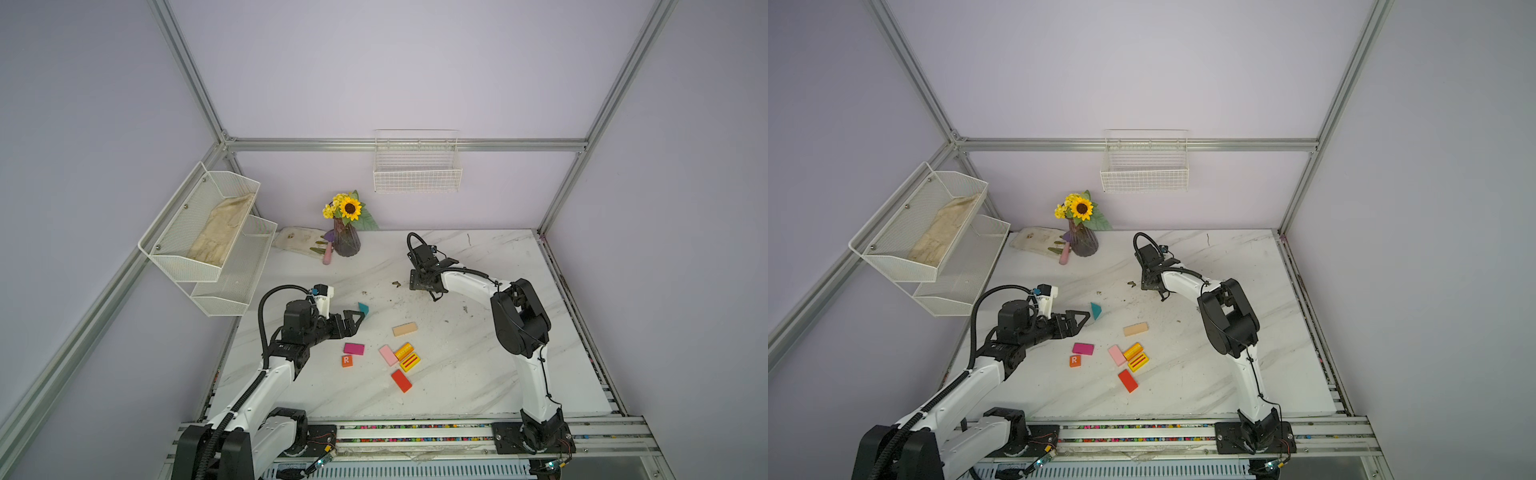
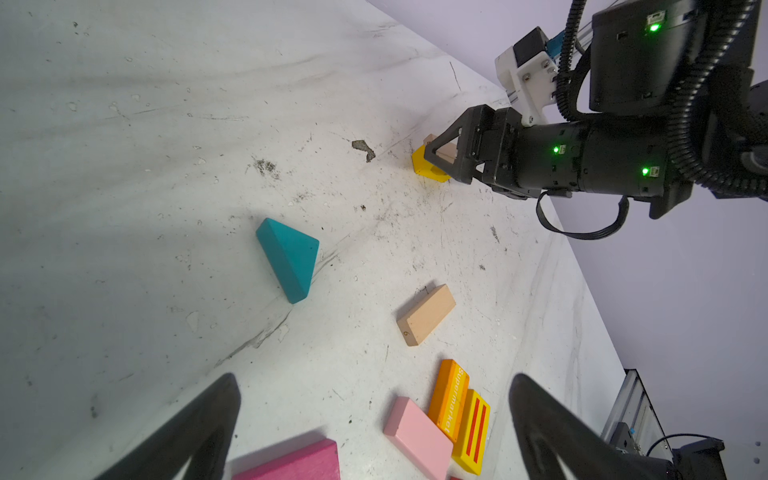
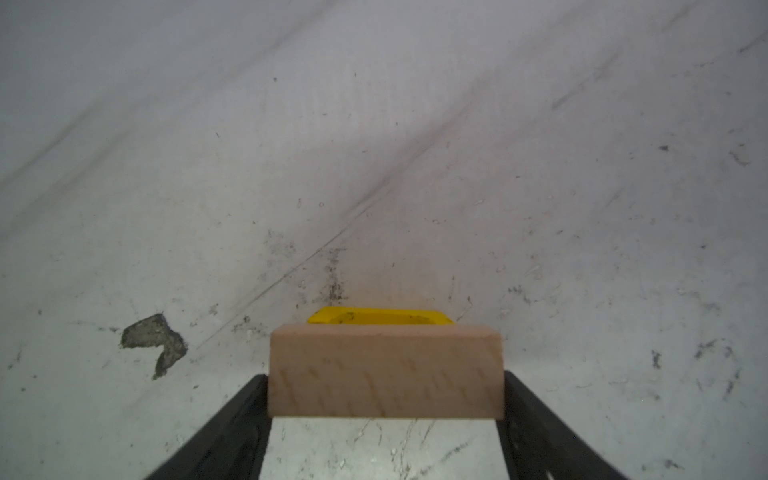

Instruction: Build the wood block tower

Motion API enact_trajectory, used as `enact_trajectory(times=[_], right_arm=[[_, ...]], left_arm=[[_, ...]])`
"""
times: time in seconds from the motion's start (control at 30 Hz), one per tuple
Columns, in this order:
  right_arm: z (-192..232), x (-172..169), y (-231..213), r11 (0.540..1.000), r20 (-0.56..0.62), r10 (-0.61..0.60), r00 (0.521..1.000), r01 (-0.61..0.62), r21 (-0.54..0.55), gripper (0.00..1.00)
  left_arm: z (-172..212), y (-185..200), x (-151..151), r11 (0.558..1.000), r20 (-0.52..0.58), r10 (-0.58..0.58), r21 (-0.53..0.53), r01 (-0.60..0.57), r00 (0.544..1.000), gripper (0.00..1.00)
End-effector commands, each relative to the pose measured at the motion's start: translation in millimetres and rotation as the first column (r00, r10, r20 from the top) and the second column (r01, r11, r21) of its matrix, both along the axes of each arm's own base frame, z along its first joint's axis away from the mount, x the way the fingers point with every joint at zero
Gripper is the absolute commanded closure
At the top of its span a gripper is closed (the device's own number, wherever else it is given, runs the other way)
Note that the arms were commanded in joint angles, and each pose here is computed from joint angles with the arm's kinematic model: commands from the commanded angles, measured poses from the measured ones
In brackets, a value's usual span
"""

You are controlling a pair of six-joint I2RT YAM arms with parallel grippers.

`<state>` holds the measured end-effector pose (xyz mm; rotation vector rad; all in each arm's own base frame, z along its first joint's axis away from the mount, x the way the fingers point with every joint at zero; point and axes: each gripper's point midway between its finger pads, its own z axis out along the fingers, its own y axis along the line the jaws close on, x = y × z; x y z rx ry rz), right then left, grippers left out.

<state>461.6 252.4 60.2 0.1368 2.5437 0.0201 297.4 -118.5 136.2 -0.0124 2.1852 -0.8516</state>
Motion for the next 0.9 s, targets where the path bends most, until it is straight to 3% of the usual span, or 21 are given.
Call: enact_trajectory(times=[0.0,0.33,0.6,0.73,0.87], right_arm=[[3,-7,0,1.0,-0.01,-0.002,1.0,0.002,-0.001,0.15],[14,-9,-10,0.999,0.015,-0.027,1.0,0.027,-0.023,0.04],[54,-33,-27,0.999,0.085,-0.048,0.995,0.049,-0.011,0.03],[76,-70,-9,0.999,0.163,0.017,0.987,-0.023,0.036,0.03],[71,-104,31,0.975,0.174,0.176,0.969,-0.196,0.103,0.03]], left_arm=[[9,0,5,1.0,0.045,-0.012,0.007,0.011,0.999,0.0],[9,-1,5,1.0,0.044,-0.013,0.006,0.013,0.999,0.0],[12,4,3,1.0,0.058,0.009,0.018,-0.01,0.998,0.0],[13,11,-6,0.998,0.024,0.047,0.037,-0.048,0.999,0.0],[8,31,-28,0.985,-0.015,0.148,0.097,-0.146,0.989,0.0]])
